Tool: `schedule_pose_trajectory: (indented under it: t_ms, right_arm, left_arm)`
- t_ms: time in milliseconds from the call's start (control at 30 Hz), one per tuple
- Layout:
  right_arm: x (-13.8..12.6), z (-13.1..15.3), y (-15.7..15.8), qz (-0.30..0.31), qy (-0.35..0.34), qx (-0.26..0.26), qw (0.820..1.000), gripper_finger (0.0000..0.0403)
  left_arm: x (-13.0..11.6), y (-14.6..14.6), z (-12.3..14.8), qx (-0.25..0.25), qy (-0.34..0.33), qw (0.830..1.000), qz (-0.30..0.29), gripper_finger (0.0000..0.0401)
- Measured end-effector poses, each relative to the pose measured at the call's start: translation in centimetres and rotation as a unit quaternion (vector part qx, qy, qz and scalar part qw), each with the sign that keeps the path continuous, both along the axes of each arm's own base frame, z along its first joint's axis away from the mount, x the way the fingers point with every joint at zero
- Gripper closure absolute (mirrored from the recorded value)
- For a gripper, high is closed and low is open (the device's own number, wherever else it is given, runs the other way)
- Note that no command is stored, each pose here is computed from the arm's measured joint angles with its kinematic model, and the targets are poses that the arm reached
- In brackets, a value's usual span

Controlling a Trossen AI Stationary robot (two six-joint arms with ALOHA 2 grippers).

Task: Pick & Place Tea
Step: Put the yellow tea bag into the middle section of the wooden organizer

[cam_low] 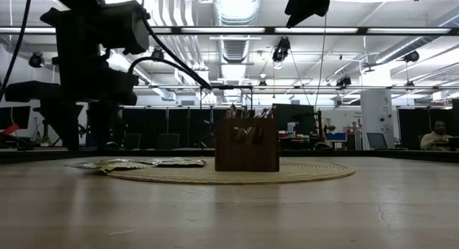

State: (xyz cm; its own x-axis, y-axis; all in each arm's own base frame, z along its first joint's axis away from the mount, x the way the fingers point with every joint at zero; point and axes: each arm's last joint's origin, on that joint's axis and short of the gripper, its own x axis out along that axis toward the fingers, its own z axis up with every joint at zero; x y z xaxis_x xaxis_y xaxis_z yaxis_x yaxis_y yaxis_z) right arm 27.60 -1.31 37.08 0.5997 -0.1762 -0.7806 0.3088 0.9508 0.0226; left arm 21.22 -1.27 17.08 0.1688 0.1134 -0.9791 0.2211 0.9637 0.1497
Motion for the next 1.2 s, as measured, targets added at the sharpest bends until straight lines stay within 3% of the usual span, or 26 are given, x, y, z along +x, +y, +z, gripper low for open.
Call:
schedule_pose_trajectory:
  t_ms: [133,533,833,967,1133,1200]
  right_arm:
    - [0.0,0.0,0.0,0.0,0.0,0.0,1.0,0.0184]
    - [0.0,0.0,0.0,0.0,-0.001,0.0,1.0,0.0184]
    - [0.0,0.1,0.0,0.0,-0.002,0.0,1.0,0.0183]
    - [0.0,0.1,0.0,-0.005,-0.005,0.004,1.0,0.0184]
    - [0.0,0.1,0.0,-0.017,-0.007,0.013,1.0,0.0184]
    - [0.0,0.1,0.0,-0.018,-0.008,0.013,1.0,0.0183]
  left_arm:
    - [0.0,-0.2,-0.1,-0.032,-0.001,0.999,-0.013,0.0165]
    - [-0.5,-0.2,-1.9,-0.035,-0.015,0.999,-0.031,0.0165]
    - [-0.5,-0.1,-3.5,-0.039,0.017,0.999,-0.025,0.0169]
    - [-0.3,-0.3,-4.5,-0.054,0.045,0.997,-0.023,0.0219]
    - [0.5,-0.3,-5.1,-0.058,0.067,0.996,-0.017,0.0354]
    - [1.0,-0.4,-5.1,-0.058,0.066,0.996,-0.016,0.0387]
